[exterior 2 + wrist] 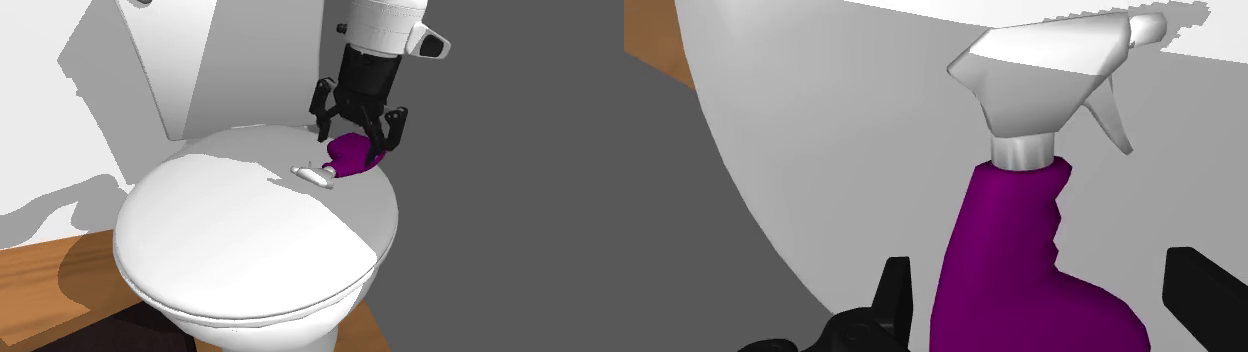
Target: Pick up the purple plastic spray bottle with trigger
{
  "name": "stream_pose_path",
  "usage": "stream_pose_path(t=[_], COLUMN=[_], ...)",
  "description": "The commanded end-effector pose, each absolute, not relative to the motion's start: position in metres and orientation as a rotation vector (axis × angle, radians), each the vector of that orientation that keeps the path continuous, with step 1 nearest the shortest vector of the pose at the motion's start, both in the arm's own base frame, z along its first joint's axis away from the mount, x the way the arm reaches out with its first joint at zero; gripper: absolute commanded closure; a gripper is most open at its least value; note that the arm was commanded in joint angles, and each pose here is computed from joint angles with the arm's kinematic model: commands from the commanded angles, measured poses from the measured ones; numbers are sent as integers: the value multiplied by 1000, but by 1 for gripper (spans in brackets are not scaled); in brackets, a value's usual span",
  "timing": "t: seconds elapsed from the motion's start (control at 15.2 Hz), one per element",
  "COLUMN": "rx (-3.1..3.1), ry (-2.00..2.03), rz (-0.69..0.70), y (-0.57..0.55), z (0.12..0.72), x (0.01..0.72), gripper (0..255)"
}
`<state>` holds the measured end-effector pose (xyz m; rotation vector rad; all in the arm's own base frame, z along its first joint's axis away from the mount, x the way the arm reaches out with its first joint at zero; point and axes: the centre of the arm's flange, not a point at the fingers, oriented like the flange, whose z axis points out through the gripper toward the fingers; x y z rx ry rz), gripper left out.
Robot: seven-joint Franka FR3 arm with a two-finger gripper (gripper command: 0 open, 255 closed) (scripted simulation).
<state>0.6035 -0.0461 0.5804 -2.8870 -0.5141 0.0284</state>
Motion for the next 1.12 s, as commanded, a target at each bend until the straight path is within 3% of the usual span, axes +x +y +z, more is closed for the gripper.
stream_pose_path(t=[0.0, 0.4, 0.46, 1.06], rx=[-2885, -2885, -2885, -2885], ry=[-521, -521, -521, -521], rz=[25, 25, 25, 25], y=[-47, -47, -48, -47], z=[572, 548, 548, 548], x=[606, 606, 606, 606], gripper=[0, 0, 255, 255])
